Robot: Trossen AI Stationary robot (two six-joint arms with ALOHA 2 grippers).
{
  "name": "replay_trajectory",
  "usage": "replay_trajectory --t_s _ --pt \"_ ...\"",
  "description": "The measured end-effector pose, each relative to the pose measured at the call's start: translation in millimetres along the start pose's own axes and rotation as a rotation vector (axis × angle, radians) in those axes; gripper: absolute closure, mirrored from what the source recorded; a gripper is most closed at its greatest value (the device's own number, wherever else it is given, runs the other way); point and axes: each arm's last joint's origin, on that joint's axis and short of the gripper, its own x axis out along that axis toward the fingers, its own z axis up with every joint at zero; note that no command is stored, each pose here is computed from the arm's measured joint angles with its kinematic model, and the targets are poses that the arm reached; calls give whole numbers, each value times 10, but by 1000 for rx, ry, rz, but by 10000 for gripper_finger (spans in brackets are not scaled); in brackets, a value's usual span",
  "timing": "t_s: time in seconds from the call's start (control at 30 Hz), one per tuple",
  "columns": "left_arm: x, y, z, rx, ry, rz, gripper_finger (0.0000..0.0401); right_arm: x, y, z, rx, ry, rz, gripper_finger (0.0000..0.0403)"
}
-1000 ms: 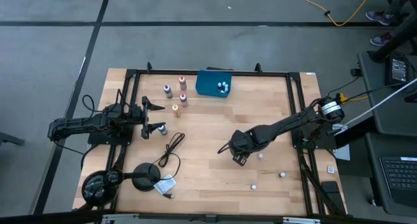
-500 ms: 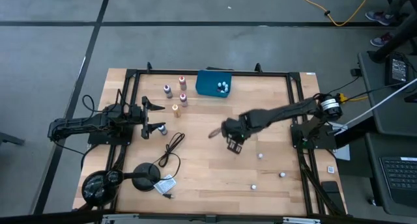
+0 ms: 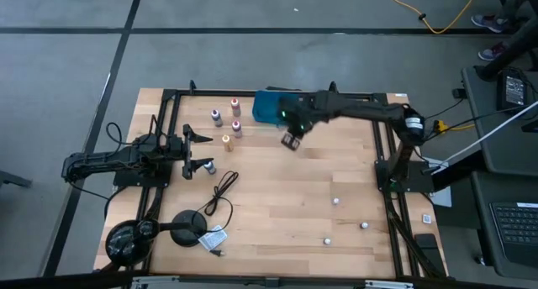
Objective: Pick & Place food coloring
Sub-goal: Put the small red food coloring bottle into the blue container
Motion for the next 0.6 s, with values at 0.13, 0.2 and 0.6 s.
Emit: replay_trajectory --t_s 0.13,0.2,0.6 --pt "0 0 -1 0 0 0 73 47 -252 290 32 -29 -19 335" --pt "0 0 0 0 0 0 72 102 -374 423 51 -40 -29 333" --pt "0 0 0 0 0 0 73 885 -847 870 84 43 -42 330"
